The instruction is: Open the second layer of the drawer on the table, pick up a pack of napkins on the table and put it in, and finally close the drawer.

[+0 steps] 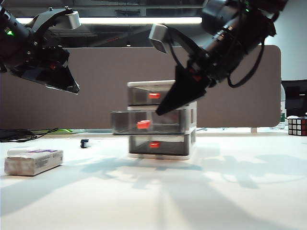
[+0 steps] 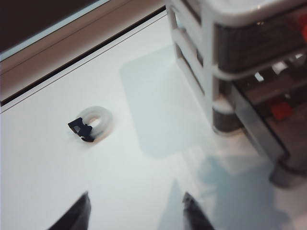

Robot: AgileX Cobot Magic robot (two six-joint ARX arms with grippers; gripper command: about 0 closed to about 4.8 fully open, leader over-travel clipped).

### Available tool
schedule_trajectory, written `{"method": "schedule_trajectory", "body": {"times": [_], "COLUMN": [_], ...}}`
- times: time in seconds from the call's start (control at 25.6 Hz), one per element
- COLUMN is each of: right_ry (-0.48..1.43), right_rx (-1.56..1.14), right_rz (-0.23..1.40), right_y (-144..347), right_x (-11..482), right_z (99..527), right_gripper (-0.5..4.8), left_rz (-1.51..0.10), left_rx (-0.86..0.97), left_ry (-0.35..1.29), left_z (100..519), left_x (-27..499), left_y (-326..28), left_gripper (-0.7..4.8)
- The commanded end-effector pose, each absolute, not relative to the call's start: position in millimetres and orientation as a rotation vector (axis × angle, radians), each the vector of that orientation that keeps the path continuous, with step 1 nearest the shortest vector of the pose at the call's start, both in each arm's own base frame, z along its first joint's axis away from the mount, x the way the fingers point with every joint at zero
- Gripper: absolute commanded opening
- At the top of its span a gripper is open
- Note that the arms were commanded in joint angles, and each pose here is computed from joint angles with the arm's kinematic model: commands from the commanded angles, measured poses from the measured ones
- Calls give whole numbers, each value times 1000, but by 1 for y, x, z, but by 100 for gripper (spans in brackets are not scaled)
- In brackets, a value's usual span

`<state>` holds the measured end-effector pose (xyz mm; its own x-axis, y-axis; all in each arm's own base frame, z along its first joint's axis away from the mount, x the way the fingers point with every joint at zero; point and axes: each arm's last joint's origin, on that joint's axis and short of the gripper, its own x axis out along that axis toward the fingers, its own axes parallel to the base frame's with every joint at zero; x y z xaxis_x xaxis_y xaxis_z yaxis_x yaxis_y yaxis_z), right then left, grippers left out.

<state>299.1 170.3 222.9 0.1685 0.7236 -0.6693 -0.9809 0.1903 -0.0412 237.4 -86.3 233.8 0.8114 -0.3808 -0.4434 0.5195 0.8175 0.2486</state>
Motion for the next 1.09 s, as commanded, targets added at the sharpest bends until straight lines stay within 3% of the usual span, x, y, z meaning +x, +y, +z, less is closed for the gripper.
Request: {"method": "schedule_trajectory", "body": {"times": [0.04, 0.27, 1.09], "right_ry": [516, 444, 580], "right_rx": [-542, -551, -570], "right_rz": [1337, 1350, 1390], "right_y": [177, 184, 188], "right_x": [290, 277, 263], "right_z": [237, 257, 246], "right_gripper": [-5, -5, -5], "left_rz": [-493, -494, -493], "left_rx": [378, 378, 359], "left_ry": [371, 374, 377], "left_z": [236, 235, 235], "left_x": [238, 238, 238], "left_y": [-87, -87, -87], "left_gripper": [241, 241, 241]}}
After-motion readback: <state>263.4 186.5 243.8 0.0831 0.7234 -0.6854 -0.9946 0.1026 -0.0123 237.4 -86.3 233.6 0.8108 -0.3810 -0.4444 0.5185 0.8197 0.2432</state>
